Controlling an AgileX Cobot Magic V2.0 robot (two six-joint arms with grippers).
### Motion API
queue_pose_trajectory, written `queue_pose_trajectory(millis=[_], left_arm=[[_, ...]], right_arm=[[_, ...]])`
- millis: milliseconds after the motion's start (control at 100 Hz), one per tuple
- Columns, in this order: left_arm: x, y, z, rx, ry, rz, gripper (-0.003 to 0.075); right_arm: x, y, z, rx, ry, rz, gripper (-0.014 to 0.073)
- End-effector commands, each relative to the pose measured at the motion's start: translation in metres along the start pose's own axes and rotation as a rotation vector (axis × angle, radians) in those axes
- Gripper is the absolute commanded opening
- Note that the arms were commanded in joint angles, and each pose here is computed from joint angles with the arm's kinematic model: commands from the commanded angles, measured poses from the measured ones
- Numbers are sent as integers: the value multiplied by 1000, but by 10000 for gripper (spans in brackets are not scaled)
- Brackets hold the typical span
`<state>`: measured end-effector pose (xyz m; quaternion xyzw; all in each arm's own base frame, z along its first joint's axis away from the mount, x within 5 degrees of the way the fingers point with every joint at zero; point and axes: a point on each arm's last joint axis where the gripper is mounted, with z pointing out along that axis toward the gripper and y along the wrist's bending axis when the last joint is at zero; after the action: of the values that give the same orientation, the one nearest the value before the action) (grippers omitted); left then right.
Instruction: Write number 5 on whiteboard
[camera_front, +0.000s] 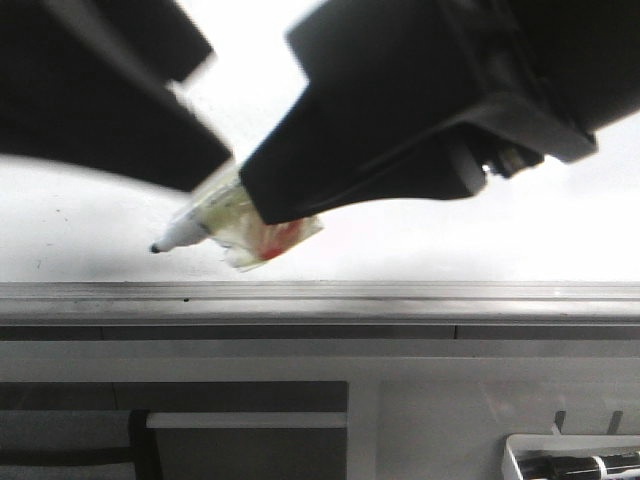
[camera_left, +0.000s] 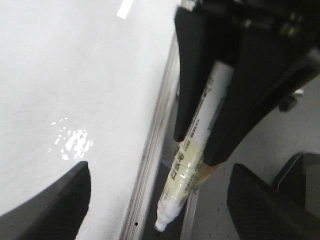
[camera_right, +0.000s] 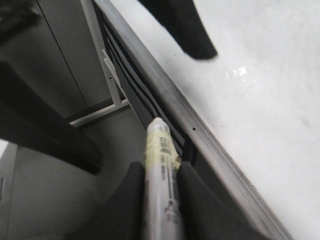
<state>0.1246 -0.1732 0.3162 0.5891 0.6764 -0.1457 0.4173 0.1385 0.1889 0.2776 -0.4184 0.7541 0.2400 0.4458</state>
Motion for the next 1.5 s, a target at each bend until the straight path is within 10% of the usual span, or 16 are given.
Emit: queue_pose_trajectory(millis=[0, 520, 1491], left_arm=[[-15, 9, -34, -103, -166, -105, 531], [51, -1, -112, -452, -375, -477, -22], [68, -4, -98, -453, -396, -591, -20]], right_arm=[[-19, -10, -13, 58, -108, 25, -56], [-66, -56, -51, 166, -38, 72, -37], [-56, -89, -19, 311, 74, 91, -38]])
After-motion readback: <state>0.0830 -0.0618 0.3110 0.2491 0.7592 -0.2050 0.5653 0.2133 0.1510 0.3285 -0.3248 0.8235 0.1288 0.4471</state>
